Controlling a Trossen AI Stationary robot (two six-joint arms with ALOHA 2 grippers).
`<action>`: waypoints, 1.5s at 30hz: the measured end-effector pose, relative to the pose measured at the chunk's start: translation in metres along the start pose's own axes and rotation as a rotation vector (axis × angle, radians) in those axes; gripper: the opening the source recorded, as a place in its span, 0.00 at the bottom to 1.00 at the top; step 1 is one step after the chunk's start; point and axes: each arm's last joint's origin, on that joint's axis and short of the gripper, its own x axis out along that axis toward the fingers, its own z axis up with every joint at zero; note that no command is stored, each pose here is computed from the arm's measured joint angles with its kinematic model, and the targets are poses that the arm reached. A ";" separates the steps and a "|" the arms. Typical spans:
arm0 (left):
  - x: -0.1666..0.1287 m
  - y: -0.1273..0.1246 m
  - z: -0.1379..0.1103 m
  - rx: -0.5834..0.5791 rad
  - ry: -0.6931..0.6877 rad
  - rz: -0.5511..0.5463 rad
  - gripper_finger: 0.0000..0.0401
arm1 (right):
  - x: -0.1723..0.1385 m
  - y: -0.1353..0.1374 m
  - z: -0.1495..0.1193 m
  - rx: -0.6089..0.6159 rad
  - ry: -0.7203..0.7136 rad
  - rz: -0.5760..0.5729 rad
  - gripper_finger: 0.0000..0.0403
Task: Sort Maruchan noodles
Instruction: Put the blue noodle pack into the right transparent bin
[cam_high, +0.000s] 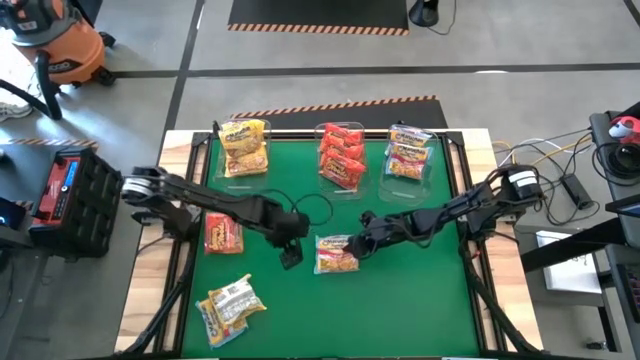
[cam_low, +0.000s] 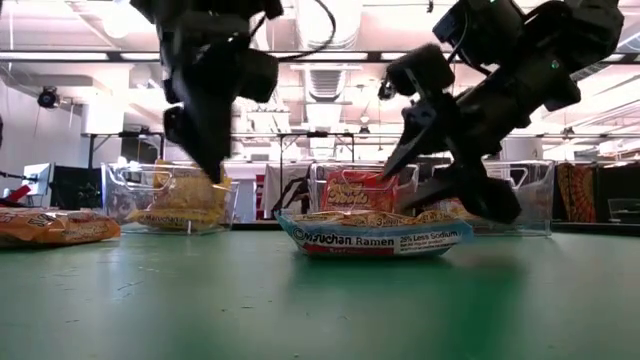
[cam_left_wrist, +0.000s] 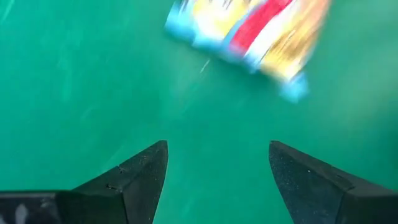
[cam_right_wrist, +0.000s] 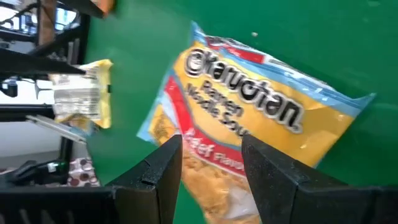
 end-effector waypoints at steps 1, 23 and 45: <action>-0.002 0.002 0.000 -0.015 -0.053 -0.052 0.65 | -0.002 0.002 0.000 0.000 -0.002 0.010 0.38; 0.032 0.017 -0.009 -0.379 -0.402 -0.463 0.65 | 0.001 0.000 -0.017 0.016 0.053 -0.020 0.38; 0.048 0.025 -0.034 -0.760 -0.435 -0.370 0.65 | 0.002 -0.004 -0.004 -0.126 0.016 -0.032 0.38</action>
